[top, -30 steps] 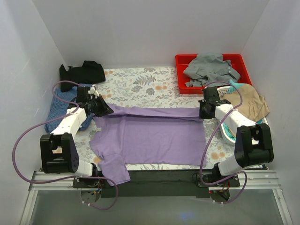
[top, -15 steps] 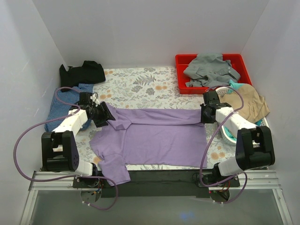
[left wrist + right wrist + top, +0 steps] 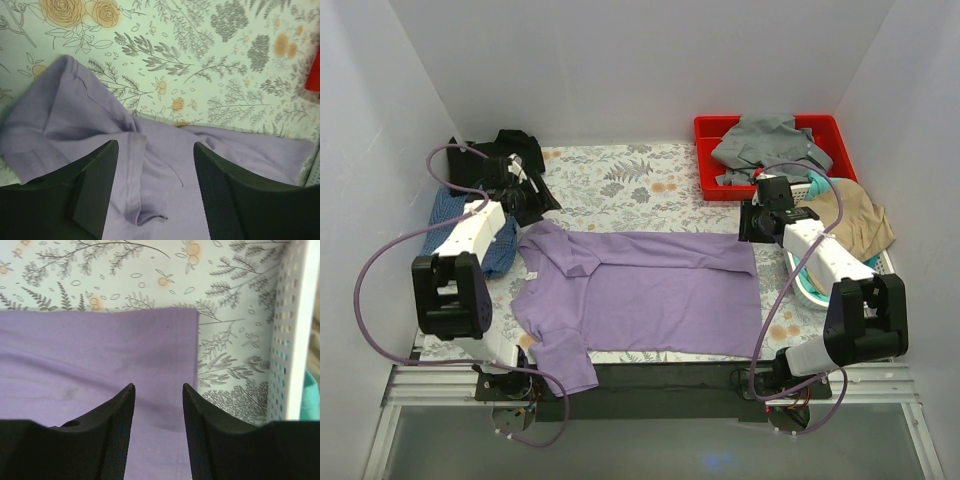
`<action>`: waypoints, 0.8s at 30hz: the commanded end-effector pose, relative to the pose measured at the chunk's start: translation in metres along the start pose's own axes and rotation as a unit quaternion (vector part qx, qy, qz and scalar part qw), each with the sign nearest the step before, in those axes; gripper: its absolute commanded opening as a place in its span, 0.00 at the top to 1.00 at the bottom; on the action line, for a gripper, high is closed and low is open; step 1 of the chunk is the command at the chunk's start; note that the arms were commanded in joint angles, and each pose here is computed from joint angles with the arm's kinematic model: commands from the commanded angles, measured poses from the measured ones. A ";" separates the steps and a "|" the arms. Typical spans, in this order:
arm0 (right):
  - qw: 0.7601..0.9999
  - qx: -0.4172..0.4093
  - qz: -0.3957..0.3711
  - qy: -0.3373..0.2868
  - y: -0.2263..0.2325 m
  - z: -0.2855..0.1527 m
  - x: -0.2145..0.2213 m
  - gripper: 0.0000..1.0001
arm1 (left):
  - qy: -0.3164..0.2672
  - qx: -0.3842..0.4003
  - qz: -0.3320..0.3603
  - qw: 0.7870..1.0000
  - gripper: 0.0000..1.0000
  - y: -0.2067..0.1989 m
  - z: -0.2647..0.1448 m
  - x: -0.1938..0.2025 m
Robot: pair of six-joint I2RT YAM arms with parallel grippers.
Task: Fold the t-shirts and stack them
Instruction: Fold the tshirt
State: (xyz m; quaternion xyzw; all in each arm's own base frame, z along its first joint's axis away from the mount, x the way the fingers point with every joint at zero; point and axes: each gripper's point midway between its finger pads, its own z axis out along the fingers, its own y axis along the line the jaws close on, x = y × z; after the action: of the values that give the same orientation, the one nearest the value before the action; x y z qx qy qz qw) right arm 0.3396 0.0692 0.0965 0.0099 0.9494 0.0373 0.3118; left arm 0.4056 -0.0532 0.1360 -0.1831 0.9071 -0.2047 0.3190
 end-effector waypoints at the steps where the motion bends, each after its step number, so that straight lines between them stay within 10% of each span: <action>1: 0.998 -0.050 -0.004 -0.026 0.026 -0.002 -0.024 0.50 | 0.021 0.010 -0.005 1.000 0.41 0.000 0.023 0.001; 21: 0.997 -0.074 -0.007 -0.006 0.040 0.009 -0.010 0.51 | 0.120 -0.007 -0.002 0.993 0.47 0.018 0.063 0.064; 24: 0.997 -0.073 -0.008 -0.002 0.040 0.010 -0.007 0.51 | 0.127 -0.008 0.002 0.992 0.65 0.016 0.067 0.067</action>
State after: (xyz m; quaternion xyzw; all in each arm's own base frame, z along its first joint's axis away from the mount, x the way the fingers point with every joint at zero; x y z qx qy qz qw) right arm 0.3413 0.1026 0.0896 -0.0197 0.9499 0.0927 0.2979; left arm 0.3967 -0.0762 0.0433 -0.1780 0.9394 -0.2120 0.2023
